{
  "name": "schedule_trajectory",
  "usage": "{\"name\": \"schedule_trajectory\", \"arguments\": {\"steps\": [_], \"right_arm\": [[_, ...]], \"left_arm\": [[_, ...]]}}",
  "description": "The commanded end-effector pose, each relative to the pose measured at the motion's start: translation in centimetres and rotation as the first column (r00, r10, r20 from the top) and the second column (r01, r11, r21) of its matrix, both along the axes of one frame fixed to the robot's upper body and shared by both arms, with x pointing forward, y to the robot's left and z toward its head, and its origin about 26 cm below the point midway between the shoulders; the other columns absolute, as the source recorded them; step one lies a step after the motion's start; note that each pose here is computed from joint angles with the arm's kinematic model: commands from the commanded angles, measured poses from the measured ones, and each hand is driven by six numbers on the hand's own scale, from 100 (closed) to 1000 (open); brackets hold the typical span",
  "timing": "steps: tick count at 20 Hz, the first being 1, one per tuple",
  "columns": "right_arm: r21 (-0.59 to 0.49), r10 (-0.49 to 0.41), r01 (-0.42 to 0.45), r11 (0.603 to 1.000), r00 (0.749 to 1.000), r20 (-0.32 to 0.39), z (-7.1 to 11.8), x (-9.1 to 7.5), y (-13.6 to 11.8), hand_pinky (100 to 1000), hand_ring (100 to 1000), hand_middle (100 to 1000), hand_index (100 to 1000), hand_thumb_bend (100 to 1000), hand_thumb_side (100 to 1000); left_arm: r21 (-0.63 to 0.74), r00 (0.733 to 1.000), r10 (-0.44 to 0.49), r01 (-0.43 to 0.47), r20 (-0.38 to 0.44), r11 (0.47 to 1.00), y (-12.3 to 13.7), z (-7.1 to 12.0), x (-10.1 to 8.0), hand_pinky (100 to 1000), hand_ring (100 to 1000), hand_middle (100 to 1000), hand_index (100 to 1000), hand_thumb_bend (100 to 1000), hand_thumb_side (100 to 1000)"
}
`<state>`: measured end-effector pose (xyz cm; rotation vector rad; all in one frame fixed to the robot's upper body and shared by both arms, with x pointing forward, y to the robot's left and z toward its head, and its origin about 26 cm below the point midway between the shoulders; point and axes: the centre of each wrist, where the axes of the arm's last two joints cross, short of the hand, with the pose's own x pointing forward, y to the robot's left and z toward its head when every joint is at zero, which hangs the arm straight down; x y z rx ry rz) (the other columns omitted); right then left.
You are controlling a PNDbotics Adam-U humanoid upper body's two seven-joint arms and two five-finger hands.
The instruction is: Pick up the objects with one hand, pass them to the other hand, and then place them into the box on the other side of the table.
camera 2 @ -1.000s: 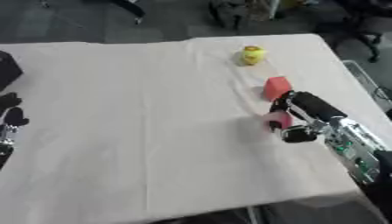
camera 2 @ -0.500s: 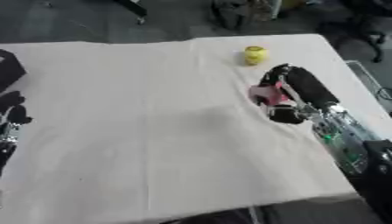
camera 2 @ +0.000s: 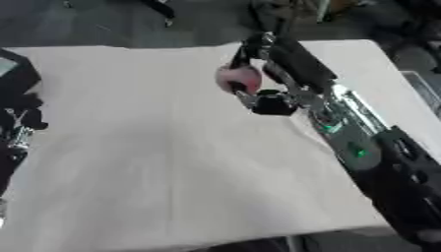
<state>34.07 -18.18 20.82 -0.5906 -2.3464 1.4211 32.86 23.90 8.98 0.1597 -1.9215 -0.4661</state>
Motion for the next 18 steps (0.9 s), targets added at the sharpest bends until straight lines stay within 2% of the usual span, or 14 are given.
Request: {"name": "schedule_trajectory", "arguments": {"steps": [1, 6, 8, 12, 16, 18], "right_arm": [[-0.009, 0.103, -0.103, 0.995, 0.994, 0.026, 1.5, -0.5, 2.3, 683, 587, 412, 404, 100, 100], [-0.048, 0.222, -0.221, 0.974, 0.975, 0.024, 2.0, -0.6, 5.4, 681, 587, 413, 405, 100, 100], [-0.062, 0.261, -0.260, 0.964, 0.965, 0.020, 2.0, -0.7, 6.4, 630, 586, 414, 406, 100, 100], [-0.080, 0.311, -0.309, 0.948, 0.950, 0.010, 1.7, -0.7, 7.7, 622, 576, 415, 406, 100, 100], [-0.090, 0.351, -0.349, 0.933, 0.936, 0.009, 1.3, -0.8, 8.9, 622, 574, 415, 407, 100, 100], [-0.091, 0.356, -0.353, 0.931, 0.935, 0.010, 1.2, -0.8, 9.0, 622, 574, 415, 407, 100, 100]], "left_arm": [[0.041, 0.996, -0.086, 0.086, -0.003, 0.995, 0.0, 1.3, 0.5, 746, 1000, 866, 784, 377, 739], [0.049, 0.971, -0.231, 0.234, -0.061, 0.971, -0.6, 2.3, 1.0, 744, 1000, 867, 783, 394, 743], [0.054, 0.953, -0.293, 0.297, -0.083, 0.953, -0.9, 2.8, 1.3, 743, 1000, 866, 782, 403, 742], [0.060, 0.914, -0.388, 0.396, -0.114, 0.916, -1.6, 3.8, 1.6, 742, 1000, 863, 780, 416, 739], [0.070, 0.862, -0.488, 0.500, -0.139, 0.863, -2.6, 4.9, 1.6, 742, 1000, 857, 778, 444, 726], [0.068, 0.850, -0.507, 0.520, -0.145, 0.852, -2.7, 5.2, 1.6, 742, 1000, 857, 778, 444, 726]]}}
